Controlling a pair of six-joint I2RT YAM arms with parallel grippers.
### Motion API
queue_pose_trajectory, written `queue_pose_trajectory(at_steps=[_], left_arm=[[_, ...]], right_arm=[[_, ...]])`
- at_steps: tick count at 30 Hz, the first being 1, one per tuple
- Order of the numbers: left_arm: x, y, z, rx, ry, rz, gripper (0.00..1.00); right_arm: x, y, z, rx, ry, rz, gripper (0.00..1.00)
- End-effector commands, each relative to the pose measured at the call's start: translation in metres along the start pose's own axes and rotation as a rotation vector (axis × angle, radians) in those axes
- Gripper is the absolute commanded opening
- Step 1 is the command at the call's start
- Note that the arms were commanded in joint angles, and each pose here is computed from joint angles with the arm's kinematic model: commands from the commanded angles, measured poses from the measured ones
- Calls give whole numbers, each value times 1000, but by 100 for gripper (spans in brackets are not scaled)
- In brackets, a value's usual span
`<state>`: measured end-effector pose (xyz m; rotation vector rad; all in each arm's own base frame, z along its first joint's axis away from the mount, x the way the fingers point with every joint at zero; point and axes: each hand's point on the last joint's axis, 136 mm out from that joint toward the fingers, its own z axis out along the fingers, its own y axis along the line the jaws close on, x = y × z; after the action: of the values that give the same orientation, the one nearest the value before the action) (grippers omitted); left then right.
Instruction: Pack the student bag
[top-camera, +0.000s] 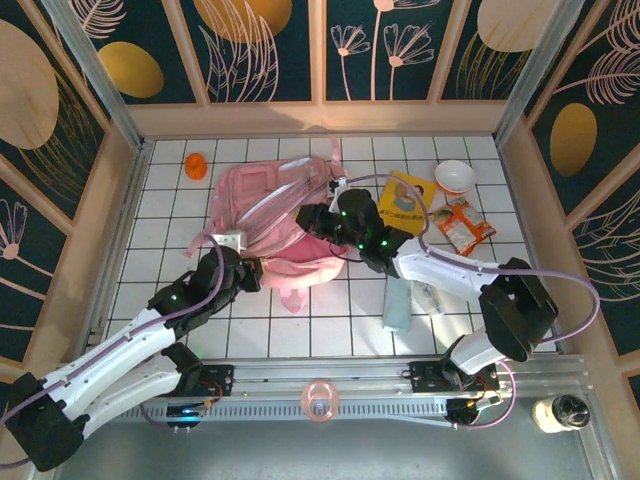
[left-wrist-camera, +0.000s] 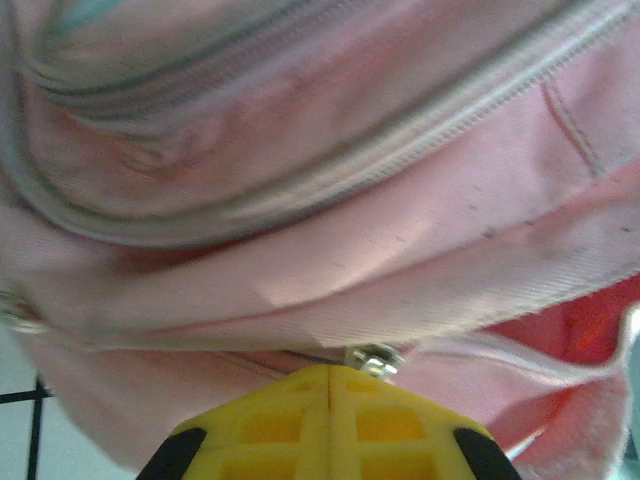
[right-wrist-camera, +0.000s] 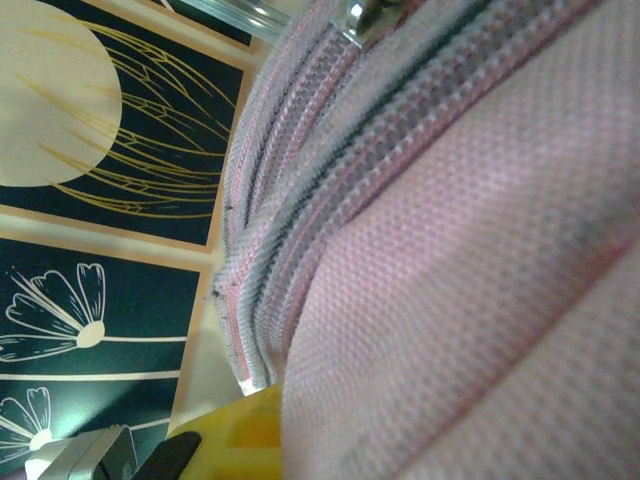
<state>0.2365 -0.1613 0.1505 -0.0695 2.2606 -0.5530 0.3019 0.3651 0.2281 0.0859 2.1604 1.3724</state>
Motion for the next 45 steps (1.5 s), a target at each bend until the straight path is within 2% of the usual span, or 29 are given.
queue_pose_trajectory(at_steps=[1, 5, 7, 9, 11, 12, 15, 19, 24, 32, 37, 39, 43, 45], left_arm=[[0, 19, 2, -83, -29, 11, 0], [-6, 36, 1, -168, -54, 53, 0], [-10, 27, 0, -116, -58, 48, 0], [-11, 4, 0, 11, -47, 41, 2], [-12, -23, -4, 156, -38, 7, 21], [-13, -33, -7, 216, -36, -23, 28], [-13, -48, -17, 312, -23, -104, 40], [3, -40, -14, 287, 34, -126, 46], [25, -25, 1, 215, 107, -65, 49], [21, -19, 18, 164, 81, -49, 45], [15, -13, 25, 128, 42, -81, 34], [13, -12, 27, 111, 37, -87, 25], [8, -19, 24, 135, 38, -95, 14], [8, -22, 22, 150, 43, -128, 12]], right_arm=[[-16, 56, -17, -184, 15, -92, 0], [-11, 62, -20, -230, 73, -111, 0], [-14, 64, -22, -231, 72, -120, 0], [-16, 63, -21, -217, 67, -115, 0], [-18, 59, -19, -203, 53, -99, 0], [-19, 57, -18, -193, 43, -88, 0], [-28, 51, -17, -163, -3, -52, 0], [-32, 54, -14, -170, -35, -24, 0], [-36, 59, -12, -184, -58, -10, 0], [-36, 69, -11, -201, -62, -17, 0], [-29, 75, -6, -203, -45, -17, 0], [-27, 74, -4, -197, -38, -17, 0], [-25, 63, 0, -144, -28, -29, 0], [-23, 57, 1, -110, -22, -43, 0]])
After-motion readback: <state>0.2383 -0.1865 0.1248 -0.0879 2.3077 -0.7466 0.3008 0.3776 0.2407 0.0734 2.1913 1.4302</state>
